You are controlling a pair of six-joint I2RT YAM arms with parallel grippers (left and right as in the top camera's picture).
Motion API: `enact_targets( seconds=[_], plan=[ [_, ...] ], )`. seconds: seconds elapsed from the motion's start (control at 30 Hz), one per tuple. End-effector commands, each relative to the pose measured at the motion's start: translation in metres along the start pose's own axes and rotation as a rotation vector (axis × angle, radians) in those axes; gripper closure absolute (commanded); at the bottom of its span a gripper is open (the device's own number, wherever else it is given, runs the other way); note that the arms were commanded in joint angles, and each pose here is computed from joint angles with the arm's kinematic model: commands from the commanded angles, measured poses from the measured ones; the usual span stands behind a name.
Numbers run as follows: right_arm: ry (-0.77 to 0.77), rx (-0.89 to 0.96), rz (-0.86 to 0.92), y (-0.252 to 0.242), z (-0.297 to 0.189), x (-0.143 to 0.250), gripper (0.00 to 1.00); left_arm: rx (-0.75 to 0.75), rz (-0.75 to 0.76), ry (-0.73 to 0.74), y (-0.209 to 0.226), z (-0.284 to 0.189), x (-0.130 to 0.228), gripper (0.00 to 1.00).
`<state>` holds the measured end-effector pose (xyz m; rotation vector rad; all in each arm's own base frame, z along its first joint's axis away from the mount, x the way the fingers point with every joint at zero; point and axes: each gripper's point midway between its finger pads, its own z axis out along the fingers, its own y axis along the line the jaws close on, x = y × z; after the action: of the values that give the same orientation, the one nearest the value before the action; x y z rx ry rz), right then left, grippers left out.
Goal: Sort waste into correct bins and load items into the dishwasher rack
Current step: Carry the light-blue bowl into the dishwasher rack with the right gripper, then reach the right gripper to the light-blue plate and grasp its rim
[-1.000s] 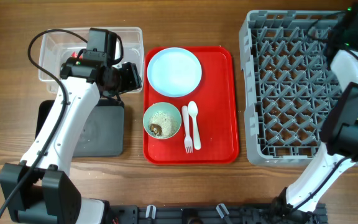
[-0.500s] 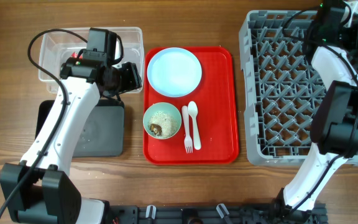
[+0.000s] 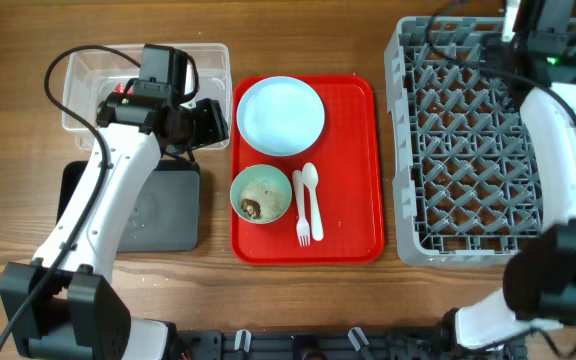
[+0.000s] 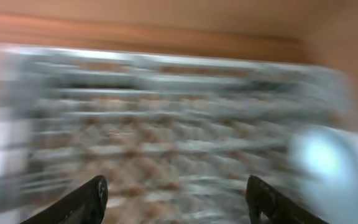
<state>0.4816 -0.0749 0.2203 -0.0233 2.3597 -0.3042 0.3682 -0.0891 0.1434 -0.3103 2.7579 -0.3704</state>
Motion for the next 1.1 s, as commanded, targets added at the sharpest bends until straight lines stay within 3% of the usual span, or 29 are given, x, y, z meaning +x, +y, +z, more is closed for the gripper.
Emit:
enact_targets(
  seconds=[0.0,0.23,0.47,0.87,1.07],
  plan=[
    [-0.058,-0.511,0.068,0.107,-0.052,-0.016,0.27,-0.013,0.004,-0.001,0.003,-0.009,0.002,0.37],
    [0.112,-0.663,-0.036,0.203,-0.070,0.023,0.27,-0.071,-0.011,0.085,0.016,-0.011,0.024,0.36],
    [0.306,-0.557,0.028,0.266,-0.034,0.070,0.28,-0.091,-0.014,0.103,0.020,-0.012,0.029,0.34],
    [0.523,-0.436,0.134,0.305,0.036,0.142,0.40,-0.091,-0.014,0.101,0.020,-0.012,0.029,0.34],
    [0.536,-0.401,0.181,0.310,0.056,0.152,0.49,-0.088,-0.013,0.096,0.020,-0.011,0.027,0.34]
  ],
)
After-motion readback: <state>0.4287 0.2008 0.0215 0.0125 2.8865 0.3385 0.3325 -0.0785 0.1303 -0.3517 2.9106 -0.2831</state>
